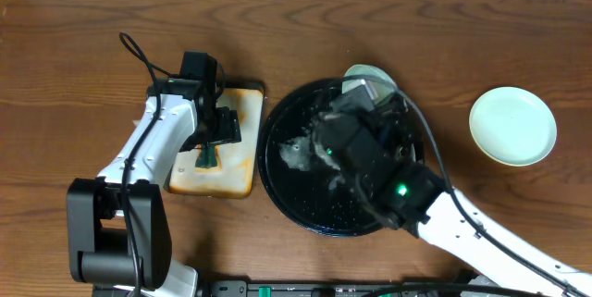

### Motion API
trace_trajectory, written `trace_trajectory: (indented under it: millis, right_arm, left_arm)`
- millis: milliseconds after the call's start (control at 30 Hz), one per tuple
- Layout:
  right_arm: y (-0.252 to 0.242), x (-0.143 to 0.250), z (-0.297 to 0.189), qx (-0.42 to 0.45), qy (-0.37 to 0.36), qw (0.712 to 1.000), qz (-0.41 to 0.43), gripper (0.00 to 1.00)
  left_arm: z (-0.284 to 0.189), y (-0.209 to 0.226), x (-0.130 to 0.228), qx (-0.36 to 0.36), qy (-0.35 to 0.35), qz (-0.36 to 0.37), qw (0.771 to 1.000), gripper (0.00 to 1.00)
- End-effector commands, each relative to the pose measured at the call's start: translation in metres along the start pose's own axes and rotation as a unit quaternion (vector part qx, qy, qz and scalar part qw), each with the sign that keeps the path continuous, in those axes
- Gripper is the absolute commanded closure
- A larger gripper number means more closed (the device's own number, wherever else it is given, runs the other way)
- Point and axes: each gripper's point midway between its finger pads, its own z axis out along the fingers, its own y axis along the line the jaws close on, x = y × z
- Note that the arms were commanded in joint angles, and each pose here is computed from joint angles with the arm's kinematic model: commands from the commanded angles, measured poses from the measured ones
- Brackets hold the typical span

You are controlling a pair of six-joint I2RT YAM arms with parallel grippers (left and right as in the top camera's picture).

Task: Clean dirty plates on tray and stack at the side
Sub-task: 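Lift the smaller light-blue plate off the black tray with the right gripper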

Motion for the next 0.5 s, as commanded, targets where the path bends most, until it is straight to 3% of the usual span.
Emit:
trace_trajectory:
  millis: [0,467]
  right_arm:
    - [-0.019,-0.009,-0.015,0.048,-0.011,0.999,-0.016,0.99]
    - [-0.014,-0.018,-0.033,0.058,-0.032,0.997,-0.041,0.99]
  left_arm:
    - [0.002,0.002,0.003,-0.001,0.005,0.003,1.000,0.17]
    - [0.002,0.002,0.003,-0.001,0.005,0.003,1.000,0.17]
